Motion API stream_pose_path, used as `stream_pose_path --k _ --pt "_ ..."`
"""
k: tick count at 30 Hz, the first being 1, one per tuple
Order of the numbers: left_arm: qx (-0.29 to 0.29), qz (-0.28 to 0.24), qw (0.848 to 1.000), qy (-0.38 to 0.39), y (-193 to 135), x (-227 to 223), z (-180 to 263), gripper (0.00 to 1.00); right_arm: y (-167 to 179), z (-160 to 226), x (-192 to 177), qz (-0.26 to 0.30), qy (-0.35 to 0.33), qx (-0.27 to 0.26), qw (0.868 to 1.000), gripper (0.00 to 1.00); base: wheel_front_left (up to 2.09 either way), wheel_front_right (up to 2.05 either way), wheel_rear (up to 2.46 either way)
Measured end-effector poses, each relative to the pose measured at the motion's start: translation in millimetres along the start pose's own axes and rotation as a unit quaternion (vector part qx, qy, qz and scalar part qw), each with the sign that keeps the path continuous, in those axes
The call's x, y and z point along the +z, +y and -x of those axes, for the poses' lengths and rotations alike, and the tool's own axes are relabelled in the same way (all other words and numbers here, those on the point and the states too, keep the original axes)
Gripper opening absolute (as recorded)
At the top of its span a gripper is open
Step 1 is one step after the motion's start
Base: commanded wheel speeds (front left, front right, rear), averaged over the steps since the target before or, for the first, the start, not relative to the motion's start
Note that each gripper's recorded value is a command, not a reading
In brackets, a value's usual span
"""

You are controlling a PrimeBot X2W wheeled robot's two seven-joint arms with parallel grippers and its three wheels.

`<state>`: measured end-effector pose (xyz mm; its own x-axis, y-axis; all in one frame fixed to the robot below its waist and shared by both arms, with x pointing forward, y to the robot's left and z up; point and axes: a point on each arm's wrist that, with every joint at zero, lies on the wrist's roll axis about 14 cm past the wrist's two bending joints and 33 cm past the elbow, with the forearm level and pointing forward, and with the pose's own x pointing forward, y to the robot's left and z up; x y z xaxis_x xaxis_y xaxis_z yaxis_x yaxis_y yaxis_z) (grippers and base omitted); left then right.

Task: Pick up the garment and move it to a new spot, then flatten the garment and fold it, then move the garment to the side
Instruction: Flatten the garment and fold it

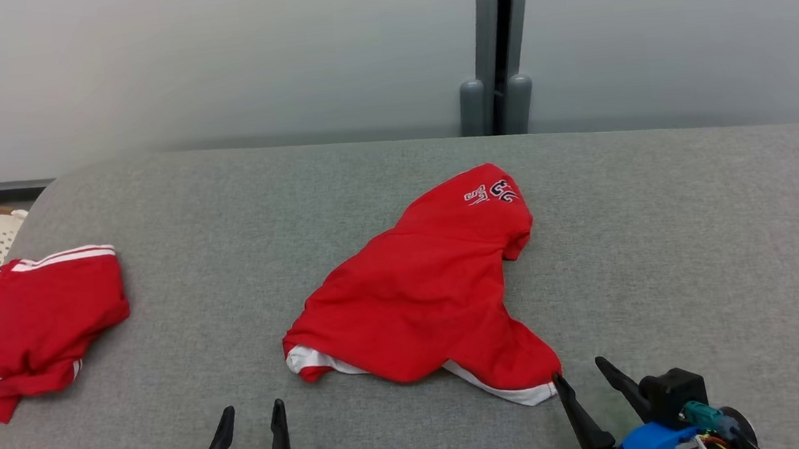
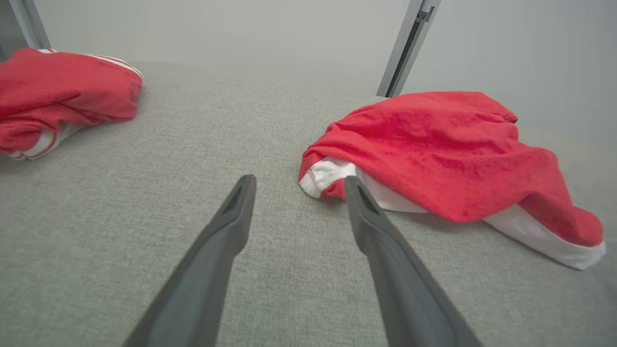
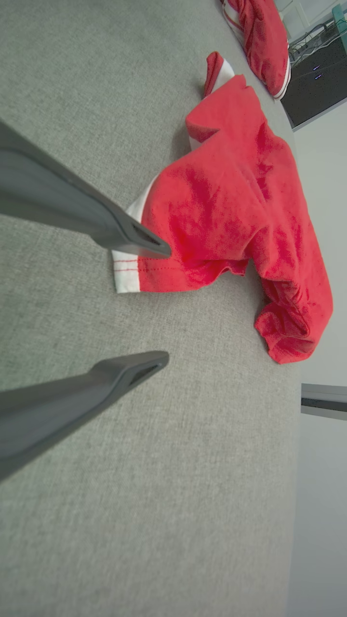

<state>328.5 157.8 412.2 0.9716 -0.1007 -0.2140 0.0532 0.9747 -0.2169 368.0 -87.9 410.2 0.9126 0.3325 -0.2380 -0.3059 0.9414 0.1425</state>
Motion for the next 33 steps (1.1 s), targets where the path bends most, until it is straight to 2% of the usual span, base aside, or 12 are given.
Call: stream_pose_path --k 9,10,11,12,14,15,22,28,33 --pt "0.027 0.015 0.999 0.013 14.8 -8.7 4.8 1.0 12.9 -28.0 -24.0 -0.001 0.052 0.029 0.998 0.98 0.0 0.0 0.0" --pt "0.03 0.017 0.999 0.014 16.4 -9.1 4.7 1.0 14.6 -29.9 -26.2 -0.003 0.056 0.031 0.998 0.87 0.0 0.0 0.0" --pt "0.033 0.019 0.999 0.014 17.8 -8.8 4.0 1.0 15.9 -31.2 -28.9 -0.004 0.06 0.034 0.998 0.71 0.0 0.0 0.0" --pt "0.034 0.019 0.999 0.014 19.1 -8.5 3.2 1.0 17.2 -32.4 -31.5 -0.005 0.064 0.036 0.997 0.42 0.0 0.0 0.0" --pt "0.037 0.019 0.999 0.016 20.5 -9.5 2.7 1.0 19.0 -35.9 -32.7 -0.009 0.067 0.039 0.997 0.09 0.0 0.0 0.0" --pt "0.037 0.02 0.999 0.017 20.8 -10.5 2.4 1.0 20.0 -37.2 -32.8 -0.011 0.068 0.041 0.997 0.0 0.0 0.0 0.0" --pt "0.016 0.02 1.0 0.016 8.4 -7.8 -7.6 1.0 12.1 -38.8 -24.4 -0.025 0.053 0.026 0.998 0.0 0.0 0.0 0.0" --pt "-0.011 0.018 1.0 0.011 -7.6 -4.1 -13.8 1.0 -30.3 -25.4 -7.0 -0.049 0.014 -0.045 0.998 0.0 0.0 0.0 0.0" --pt "-0.053 0.014 0.998 0.018 -34.5 -8.2 -15.9 1.0 -73.1 3.7 -6.7 -0.059 0.0 -0.118 0.991 0.0 0.0 0.0 0.0"
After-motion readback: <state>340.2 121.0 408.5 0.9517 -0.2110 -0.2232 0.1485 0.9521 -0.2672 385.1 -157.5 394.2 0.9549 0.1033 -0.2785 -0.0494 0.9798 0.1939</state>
